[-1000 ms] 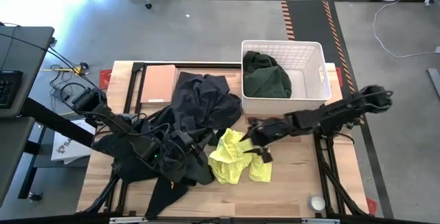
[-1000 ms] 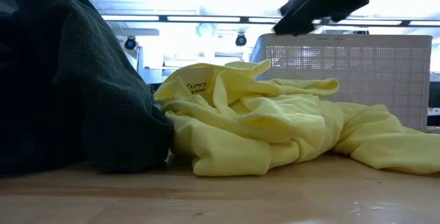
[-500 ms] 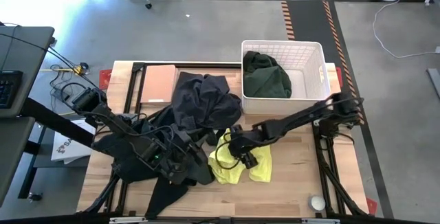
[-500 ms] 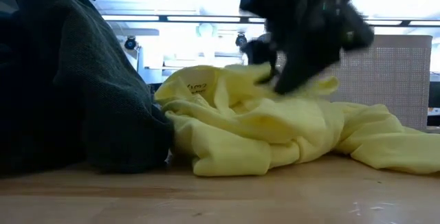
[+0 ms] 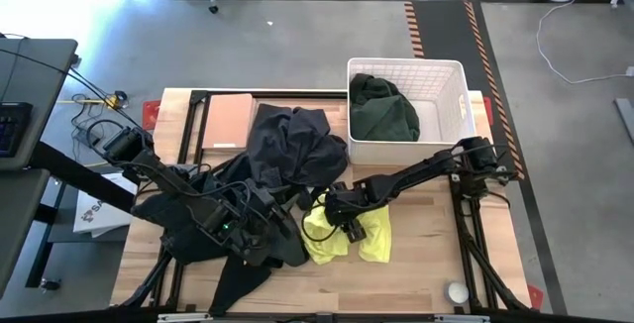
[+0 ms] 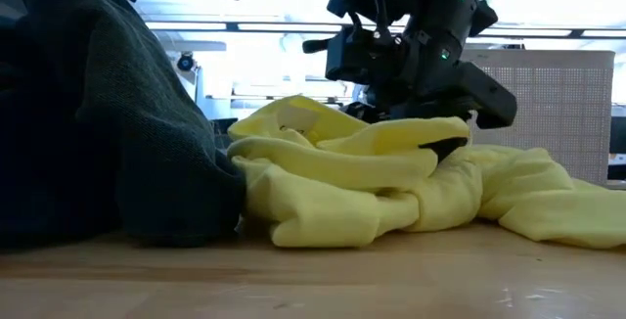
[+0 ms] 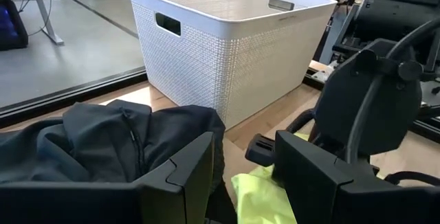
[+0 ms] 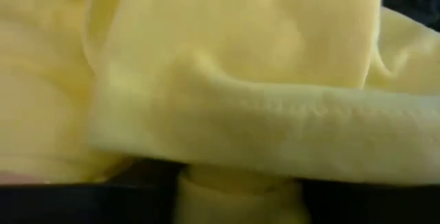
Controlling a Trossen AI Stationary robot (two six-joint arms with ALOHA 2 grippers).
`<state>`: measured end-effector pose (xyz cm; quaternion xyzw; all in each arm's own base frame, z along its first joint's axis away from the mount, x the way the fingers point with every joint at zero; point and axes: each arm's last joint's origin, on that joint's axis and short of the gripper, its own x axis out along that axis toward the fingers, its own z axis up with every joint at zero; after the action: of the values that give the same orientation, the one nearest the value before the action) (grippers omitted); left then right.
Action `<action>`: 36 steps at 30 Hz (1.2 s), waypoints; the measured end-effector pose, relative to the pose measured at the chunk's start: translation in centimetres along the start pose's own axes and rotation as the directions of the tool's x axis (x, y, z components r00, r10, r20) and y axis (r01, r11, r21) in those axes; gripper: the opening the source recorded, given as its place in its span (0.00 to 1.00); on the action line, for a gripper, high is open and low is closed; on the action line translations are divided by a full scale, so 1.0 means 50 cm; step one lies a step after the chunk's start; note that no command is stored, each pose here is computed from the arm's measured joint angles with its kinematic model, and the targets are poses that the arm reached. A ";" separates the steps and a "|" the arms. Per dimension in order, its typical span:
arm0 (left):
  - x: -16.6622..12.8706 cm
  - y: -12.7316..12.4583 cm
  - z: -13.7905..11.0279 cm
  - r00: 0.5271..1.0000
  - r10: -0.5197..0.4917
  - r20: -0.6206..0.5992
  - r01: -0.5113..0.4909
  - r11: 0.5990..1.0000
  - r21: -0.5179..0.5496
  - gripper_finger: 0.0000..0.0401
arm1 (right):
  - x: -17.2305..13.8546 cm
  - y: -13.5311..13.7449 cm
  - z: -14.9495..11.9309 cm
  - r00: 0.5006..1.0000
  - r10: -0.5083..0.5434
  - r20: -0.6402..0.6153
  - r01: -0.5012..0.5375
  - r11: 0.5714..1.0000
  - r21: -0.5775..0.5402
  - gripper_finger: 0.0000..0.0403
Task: Sort clothes
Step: Put the yellow shirt into the white laundry bin
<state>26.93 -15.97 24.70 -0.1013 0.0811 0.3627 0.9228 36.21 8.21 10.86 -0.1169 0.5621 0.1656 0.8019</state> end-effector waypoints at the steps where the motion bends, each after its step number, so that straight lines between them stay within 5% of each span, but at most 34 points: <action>1: 0.000 0.000 0.000 1.000 -0.001 0.000 0.001 1.000 0.000 0.38 | -0.001 0.001 0.000 1.000 0.004 0.001 -0.004 1.000 0.003 0.40; 5: -0.002 -0.001 -0.001 1.000 -0.008 -0.007 0.008 1.000 0.001 0.38 | -0.023 0.004 0.002 0.998 0.060 0.027 -0.061 0.997 0.039 0.16; 9: -0.003 -0.002 -0.002 1.000 -0.021 -0.023 0.021 1.000 0.003 0.38 | -0.079 0.023 -0.004 0.987 0.157 0.033 -0.160 0.984 0.077 0.14; 13: -0.005 -0.003 -0.003 0.999 -0.029 -0.029 0.029 1.000 0.002 0.38 | -0.185 0.043 0.000 0.983 0.139 0.119 -0.146 0.988 0.046 0.14; 18: -0.007 -0.003 -0.004 0.999 -0.034 -0.032 0.034 0.999 0.003 0.38 | -0.345 0.062 -0.018 0.960 -0.042 0.276 0.030 0.998 0.046 0.14; 21: -0.007 -0.003 -0.003 0.999 -0.031 -0.028 0.031 1.000 0.003 0.38 | -0.471 0.057 -0.034 0.890 -0.242 0.385 0.218 0.970 0.106 0.14; 23: -0.007 -0.003 -0.003 0.999 -0.029 -0.026 0.029 1.000 0.002 0.38 | -0.557 0.050 -0.046 0.792 -0.428 0.435 0.395 0.903 0.171 0.14; 25: -0.006 -0.003 -0.003 0.999 -0.026 -0.022 0.026 1.000 0.002 0.38 | -0.642 0.045 -0.060 0.648 -0.614 0.450 0.567 0.784 0.252 0.14; 29: -0.003 -0.002 -0.002 1.000 -0.020 -0.021 0.020 1.000 0.000 0.38 | -0.810 0.036 -0.097 0.289 -0.896 0.338 0.801 0.420 0.427 0.14; 31: -0.002 -0.001 -0.002 1.000 -0.019 -0.021 0.019 1.000 0.000 0.38 | -0.874 0.031 -0.120 0.162 -0.960 0.228 0.840 0.255 0.479 0.14; 33: -0.002 -0.001 -0.002 1.000 -0.019 -0.021 0.019 1.000 0.000 0.38 | -0.920 0.029 -0.141 0.108 -0.979 0.174 0.839 0.183 0.513 0.14; 36: -0.002 -0.002 -0.002 1.000 -0.019 -0.021 0.019 1.000 -0.001 0.38 | -0.959 0.027 -0.170 0.102 -0.981 0.167 0.812 0.179 0.555 0.14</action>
<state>26.91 -16.12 24.65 -0.1060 0.0896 0.3530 0.9253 13.31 -0.18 53.06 -0.2586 0.1564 -0.4392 0.8460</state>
